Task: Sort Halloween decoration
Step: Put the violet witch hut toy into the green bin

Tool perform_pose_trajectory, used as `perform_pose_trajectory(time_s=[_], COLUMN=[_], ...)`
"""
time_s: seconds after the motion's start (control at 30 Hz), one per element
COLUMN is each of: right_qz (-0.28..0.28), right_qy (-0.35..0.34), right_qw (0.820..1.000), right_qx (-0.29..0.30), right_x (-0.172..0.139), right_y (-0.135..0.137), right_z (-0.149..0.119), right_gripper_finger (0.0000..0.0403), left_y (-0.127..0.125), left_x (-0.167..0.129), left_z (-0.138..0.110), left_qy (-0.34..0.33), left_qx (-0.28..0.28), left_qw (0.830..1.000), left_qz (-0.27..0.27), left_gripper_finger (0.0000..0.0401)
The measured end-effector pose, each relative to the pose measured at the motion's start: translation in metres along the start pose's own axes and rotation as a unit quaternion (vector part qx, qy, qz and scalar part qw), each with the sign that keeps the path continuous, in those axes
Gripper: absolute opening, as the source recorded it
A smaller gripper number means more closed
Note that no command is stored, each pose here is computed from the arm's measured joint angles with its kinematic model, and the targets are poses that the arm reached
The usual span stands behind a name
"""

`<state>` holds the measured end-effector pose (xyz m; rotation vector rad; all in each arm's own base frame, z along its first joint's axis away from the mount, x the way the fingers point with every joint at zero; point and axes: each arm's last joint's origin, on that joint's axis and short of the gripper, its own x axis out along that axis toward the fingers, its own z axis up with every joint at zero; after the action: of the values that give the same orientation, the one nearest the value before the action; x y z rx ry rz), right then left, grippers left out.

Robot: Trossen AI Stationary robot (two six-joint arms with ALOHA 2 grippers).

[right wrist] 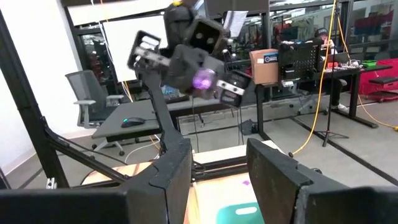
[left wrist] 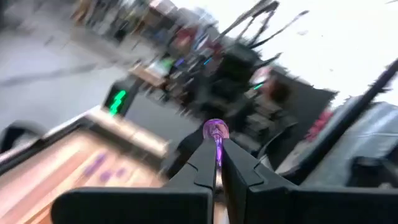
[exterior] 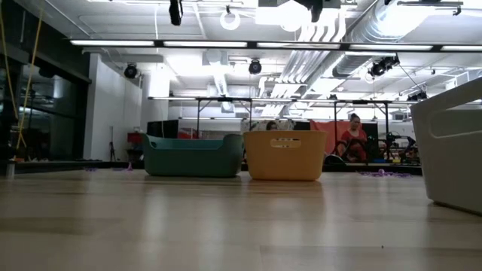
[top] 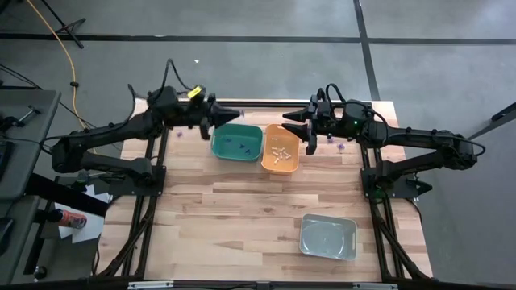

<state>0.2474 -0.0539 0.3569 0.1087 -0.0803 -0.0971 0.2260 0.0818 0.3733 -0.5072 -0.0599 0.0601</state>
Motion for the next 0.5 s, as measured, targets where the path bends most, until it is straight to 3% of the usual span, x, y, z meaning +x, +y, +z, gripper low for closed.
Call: perform_pose_trajectory(time_s=[0.1,0.17,0.33,0.5], right_qz=[0.0,0.0,0.0,-0.005], right_qy=[0.0,0.001,0.002,0.003], right_qw=[1.0,1.0,1.0,1.0], right_qx=[0.0,0.0,0.0,0.001], right_x=[0.0,0.0,0.0,0.0], right_y=[0.0,0.0,0.0,0.0], right_z=[0.0,0.0,0.0,-0.001], right_gripper_finger=[0.0149,0.0149,0.0149,0.0149], left_y=[0.014,0.027,0.062,0.085], left_x=[0.006,0.011,0.025,0.044], left_z=[0.005,-0.001,-0.038,-0.083], left_qy=[0.083,0.155,0.313,0.424], left_qx=[-0.017,-0.037,-0.092,-0.051], left_qw=[0.994,0.979,0.911,0.848], left_qz=[0.074,0.126,0.253,0.314], left_gripper_finger=[0.0001,0.0001,0.0001,0.0001])
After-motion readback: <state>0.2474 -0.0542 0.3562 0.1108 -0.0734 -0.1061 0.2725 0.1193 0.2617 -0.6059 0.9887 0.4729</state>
